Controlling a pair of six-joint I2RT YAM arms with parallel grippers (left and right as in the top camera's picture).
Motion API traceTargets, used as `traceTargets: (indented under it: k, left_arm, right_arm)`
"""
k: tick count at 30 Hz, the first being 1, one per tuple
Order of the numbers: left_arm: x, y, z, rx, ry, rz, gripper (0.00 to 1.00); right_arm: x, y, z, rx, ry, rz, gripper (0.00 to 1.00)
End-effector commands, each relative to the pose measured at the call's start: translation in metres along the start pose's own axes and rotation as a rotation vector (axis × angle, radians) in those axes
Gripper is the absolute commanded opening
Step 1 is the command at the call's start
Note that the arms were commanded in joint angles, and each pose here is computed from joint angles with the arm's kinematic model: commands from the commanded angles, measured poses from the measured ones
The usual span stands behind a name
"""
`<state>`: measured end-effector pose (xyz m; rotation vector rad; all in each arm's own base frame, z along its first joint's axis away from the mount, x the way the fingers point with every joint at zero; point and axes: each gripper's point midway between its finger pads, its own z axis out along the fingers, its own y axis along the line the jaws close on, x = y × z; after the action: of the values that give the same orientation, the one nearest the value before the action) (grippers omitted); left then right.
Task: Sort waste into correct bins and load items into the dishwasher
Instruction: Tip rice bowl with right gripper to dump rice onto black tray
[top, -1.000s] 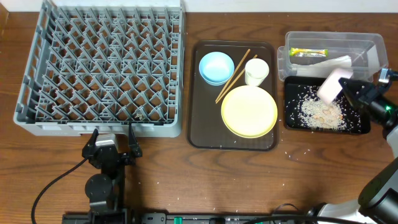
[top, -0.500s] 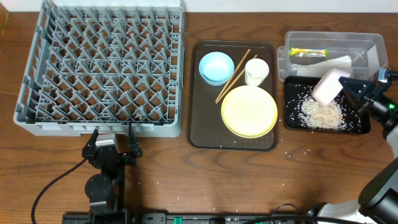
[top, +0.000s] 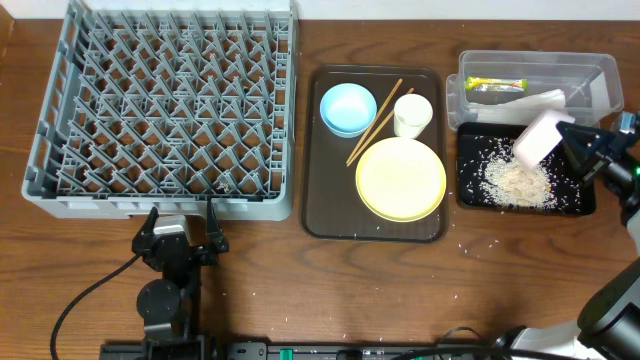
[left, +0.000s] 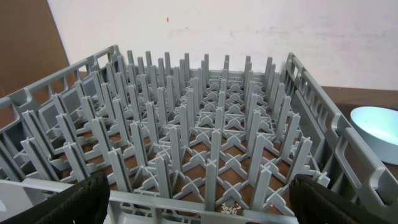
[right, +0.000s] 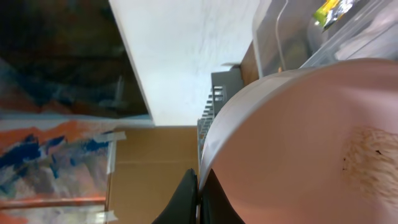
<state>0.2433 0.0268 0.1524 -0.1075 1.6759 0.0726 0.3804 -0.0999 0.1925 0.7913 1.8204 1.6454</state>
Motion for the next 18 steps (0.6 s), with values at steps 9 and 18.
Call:
traceTargets:
  k: [9, 18]
  left_arm:
    - [0.016, 0.004, 0.001, -0.022, 0.048, 0.006, 0.94]
    - [0.016, 0.004, 0.001, -0.022, 0.048, 0.006, 0.94]
  right_arm:
    - [0.002, 0.004, -0.005, -0.023, 0.015, -0.053, 0.01]
    - [0.013, -0.026, 0.013, 0.084, 0.009, -0.071, 0.01]
